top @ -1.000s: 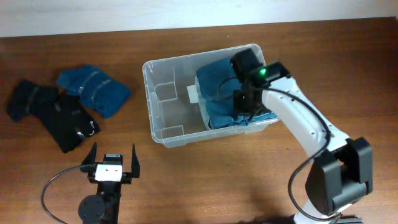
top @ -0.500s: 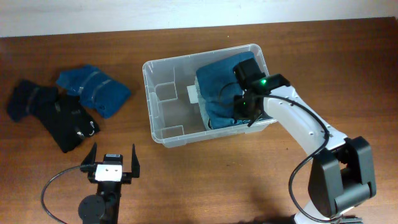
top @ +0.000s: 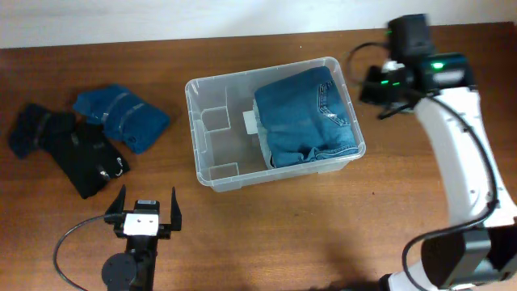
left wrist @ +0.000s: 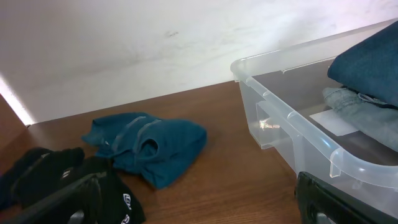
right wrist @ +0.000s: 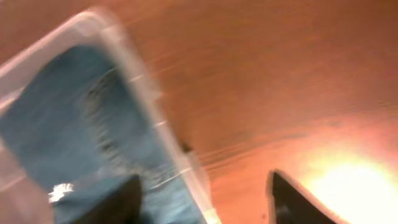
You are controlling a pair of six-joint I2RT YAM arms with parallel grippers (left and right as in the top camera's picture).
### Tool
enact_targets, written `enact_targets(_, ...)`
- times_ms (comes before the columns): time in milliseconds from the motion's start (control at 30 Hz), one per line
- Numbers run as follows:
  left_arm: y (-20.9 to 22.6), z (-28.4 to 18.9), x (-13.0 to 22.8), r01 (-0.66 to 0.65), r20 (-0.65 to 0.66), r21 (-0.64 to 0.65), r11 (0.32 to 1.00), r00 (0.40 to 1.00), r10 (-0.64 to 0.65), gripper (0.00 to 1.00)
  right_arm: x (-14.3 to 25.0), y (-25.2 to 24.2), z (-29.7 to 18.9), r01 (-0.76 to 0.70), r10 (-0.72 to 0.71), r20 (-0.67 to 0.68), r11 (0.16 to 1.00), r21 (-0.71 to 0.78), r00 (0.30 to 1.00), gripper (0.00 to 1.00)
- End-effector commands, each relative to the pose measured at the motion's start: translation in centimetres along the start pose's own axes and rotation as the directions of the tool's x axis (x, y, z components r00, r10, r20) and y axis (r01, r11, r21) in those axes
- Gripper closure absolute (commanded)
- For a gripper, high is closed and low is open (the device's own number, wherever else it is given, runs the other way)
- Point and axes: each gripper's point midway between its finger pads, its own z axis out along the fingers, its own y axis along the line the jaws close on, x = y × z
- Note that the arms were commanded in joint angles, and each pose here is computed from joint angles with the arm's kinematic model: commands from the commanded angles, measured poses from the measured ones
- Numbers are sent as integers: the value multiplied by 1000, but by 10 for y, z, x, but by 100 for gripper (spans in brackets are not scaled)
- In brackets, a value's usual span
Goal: Pack container
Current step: 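Press the jeans down, open the right gripper and withdraw right, then reach the left gripper to the teal taped sweater and grasp it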
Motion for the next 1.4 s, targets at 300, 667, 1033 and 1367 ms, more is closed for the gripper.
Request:
enact_targets(300,3,0,2,9,-3,-18,1000,1000,-9,1,-15,-134,35,-295,311,-56,936,193,949,1)
enact_targets(667,3,0,2,9,-3,-18,1000,1000,-9,1,-17,-153,33,-336,352,-44,918,209,935,1)
enact_targets(1033,23,-3,-48,233,145,-70,970,964,-221,1,-17,-152,33,-335,351,-44,919,209,935,2)
enact_targets(1367,38,56,-121,244,-71,-17,970,967,-245,1,-17,-152,33,-335,351,-44,919,209,935,1)
